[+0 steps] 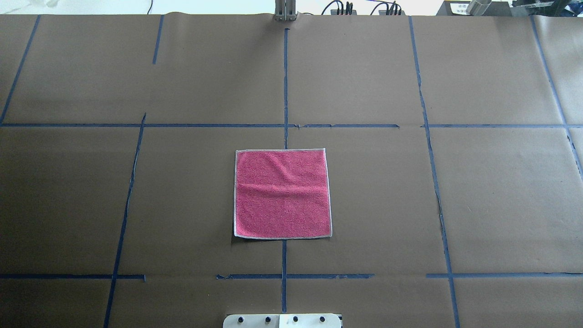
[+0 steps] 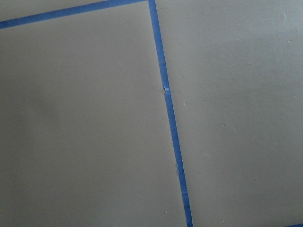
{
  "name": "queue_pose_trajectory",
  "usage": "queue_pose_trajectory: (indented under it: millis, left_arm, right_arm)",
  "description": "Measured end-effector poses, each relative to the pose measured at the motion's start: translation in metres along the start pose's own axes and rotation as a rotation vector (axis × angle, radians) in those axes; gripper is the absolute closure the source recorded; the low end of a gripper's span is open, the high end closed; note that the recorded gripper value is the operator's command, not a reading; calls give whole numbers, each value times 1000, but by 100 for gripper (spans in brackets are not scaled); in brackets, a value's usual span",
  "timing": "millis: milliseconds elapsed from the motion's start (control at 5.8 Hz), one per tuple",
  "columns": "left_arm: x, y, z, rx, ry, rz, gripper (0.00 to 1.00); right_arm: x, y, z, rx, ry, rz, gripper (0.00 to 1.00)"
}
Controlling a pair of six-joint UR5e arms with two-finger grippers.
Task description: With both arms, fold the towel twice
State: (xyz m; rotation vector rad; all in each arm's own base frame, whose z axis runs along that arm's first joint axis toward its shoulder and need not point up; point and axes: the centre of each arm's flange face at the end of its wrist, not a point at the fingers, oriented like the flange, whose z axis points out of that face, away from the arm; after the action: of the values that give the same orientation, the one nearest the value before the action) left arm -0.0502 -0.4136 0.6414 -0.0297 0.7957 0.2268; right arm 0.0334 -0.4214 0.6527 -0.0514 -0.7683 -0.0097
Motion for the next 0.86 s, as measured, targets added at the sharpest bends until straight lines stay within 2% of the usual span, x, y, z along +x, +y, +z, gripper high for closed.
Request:
queue_pose_trajectory:
  millis: [345,690,862]
  left_arm:
    - [18,-7,-11,20,-8,35,0]
    - [50,-24,-35,68,-27,111,0]
    - [72,-55,-59,134,-43,184,0]
  right_arm:
    - [-3,-3,-3,19,0,-23,0]
    - [-14,-14,-14,119,-5,-113,0]
    - [-27,-24,-24,183,-10,-177,0]
